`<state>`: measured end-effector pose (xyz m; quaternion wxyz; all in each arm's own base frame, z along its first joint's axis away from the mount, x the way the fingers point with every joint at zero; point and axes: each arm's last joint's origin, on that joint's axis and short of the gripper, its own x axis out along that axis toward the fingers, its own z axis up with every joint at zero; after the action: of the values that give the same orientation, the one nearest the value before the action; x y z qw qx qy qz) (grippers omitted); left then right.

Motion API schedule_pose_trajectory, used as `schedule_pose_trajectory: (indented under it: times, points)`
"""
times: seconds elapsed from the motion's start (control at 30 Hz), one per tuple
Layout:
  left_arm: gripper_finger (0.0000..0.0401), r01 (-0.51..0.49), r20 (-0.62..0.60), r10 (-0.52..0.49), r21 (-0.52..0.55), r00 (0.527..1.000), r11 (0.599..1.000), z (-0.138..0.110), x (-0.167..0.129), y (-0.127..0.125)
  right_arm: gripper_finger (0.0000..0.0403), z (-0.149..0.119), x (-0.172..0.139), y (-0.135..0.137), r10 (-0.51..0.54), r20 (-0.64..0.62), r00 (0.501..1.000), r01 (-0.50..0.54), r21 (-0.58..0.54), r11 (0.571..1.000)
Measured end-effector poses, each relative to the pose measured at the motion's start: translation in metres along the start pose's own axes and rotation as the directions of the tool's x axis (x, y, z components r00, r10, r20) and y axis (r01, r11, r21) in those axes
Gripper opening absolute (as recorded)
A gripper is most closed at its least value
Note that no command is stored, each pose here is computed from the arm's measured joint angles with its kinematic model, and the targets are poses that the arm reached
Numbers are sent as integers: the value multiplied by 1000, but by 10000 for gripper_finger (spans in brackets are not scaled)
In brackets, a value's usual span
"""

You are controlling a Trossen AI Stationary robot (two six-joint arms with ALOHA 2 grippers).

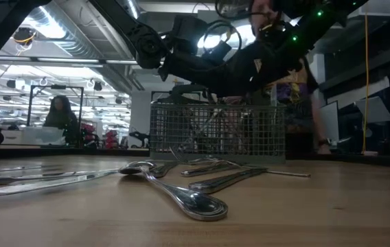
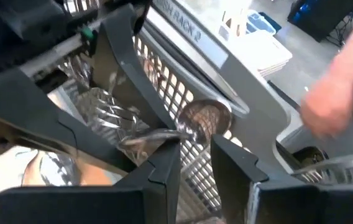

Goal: Sort silverware
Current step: Put the spoon into the silverware rack

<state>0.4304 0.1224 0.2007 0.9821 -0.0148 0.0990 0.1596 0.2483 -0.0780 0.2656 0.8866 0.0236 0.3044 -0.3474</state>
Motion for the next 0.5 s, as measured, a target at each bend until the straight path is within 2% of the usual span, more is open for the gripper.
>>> schedule_pose_trajectory:
  times: [0.5]
  points:
    - [150, 10, 57, -9, -21, 998, 1000, 8, -2, -4, 92, -1, 0, 0, -4, -9, 1000, 4, -5, 1000]
